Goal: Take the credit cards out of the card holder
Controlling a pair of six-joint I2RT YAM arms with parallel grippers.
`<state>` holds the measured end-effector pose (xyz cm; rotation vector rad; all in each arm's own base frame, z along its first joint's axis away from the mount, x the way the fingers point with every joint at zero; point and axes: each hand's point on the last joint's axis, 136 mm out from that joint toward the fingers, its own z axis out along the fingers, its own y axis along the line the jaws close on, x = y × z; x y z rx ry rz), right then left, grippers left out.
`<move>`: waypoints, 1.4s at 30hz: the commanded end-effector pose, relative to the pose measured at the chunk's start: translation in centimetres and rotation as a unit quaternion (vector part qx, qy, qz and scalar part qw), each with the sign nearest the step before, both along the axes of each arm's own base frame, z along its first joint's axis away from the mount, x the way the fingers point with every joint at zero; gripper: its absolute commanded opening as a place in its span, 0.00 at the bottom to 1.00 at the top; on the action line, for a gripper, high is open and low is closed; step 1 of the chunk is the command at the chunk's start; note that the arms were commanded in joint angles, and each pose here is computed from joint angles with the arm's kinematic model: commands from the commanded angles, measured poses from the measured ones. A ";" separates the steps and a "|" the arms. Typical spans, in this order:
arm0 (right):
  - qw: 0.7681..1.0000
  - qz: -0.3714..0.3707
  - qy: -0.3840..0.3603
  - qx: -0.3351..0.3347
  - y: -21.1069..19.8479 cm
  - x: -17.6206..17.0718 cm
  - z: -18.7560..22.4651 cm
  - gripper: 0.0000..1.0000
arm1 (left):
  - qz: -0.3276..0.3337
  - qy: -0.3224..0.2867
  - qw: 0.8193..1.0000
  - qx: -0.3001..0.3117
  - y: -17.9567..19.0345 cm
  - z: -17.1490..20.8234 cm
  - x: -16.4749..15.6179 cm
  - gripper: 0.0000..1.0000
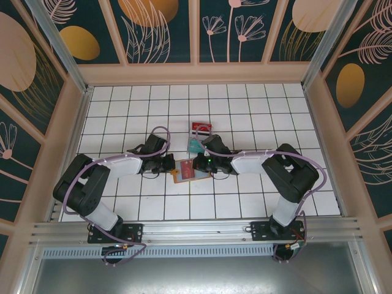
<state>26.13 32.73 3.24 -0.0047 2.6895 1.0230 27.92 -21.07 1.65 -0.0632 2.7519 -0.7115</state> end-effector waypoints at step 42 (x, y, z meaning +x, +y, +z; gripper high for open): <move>1.000 0.023 0.012 -0.006 1.5 -0.3 -1.2 0.00 | -0.021 0.043 0.998 0.029 0.1 -1.9 -1.9 0.02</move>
